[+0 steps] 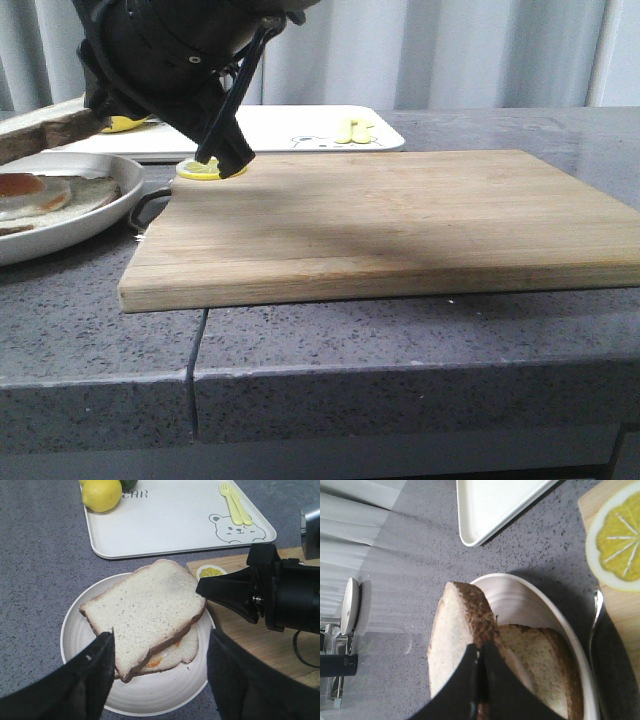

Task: Place bread and move sandwich to tray
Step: 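Lower the bread onto the egg toast and open the right gripper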

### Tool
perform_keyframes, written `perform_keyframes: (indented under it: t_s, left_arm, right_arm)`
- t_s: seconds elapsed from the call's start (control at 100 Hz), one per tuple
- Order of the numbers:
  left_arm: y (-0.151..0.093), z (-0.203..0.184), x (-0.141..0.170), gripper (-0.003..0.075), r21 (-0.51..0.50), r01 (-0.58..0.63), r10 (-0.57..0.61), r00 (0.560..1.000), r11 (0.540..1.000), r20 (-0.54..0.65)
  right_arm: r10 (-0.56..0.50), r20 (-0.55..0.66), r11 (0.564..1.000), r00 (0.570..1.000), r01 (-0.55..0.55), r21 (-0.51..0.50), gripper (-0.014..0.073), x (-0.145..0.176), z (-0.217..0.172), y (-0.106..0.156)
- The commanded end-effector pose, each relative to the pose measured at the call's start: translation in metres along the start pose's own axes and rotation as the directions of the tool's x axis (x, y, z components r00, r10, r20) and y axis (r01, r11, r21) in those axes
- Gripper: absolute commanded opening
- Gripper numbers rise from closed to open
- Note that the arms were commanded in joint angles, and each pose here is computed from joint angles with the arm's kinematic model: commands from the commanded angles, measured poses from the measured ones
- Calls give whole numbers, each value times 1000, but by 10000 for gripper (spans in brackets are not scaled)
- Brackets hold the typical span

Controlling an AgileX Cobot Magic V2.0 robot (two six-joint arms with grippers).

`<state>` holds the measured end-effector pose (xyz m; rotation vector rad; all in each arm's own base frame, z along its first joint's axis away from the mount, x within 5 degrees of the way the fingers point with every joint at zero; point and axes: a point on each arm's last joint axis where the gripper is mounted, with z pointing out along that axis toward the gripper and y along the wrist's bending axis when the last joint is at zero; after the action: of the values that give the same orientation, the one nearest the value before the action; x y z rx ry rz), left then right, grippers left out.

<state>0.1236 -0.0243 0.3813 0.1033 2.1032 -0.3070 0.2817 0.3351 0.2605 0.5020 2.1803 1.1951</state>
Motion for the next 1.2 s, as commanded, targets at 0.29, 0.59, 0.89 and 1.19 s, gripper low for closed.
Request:
perform_keyframes:
  t_s: [0.29, 0.59, 0.89, 1.19]
  left_arm:
    - [-3, -5, -14, 386, 14, 9, -10, 995, 1000, 95]
    - [-3, -5, -14, 386, 14, 9, -10, 995, 1000, 95]
    - [-3, -5, -14, 386, 14, 9, -10, 995, 1000, 95]
    - [-3, -5, -14, 386, 14, 9, -10, 995, 1000, 95]
  right_arm:
    - [-48, 28, 997, 998, 49, -62, -69, -10, -18, 20]
    - [-87, 18, 994, 996, 88, -70, -69, -9, -19, 22]
    - [-126, 46, 988, 991, 130, -79, -3, -13, -26, 27]
    - [-134, 50, 987, 990, 137, -79, 102, -14, -26, 28]
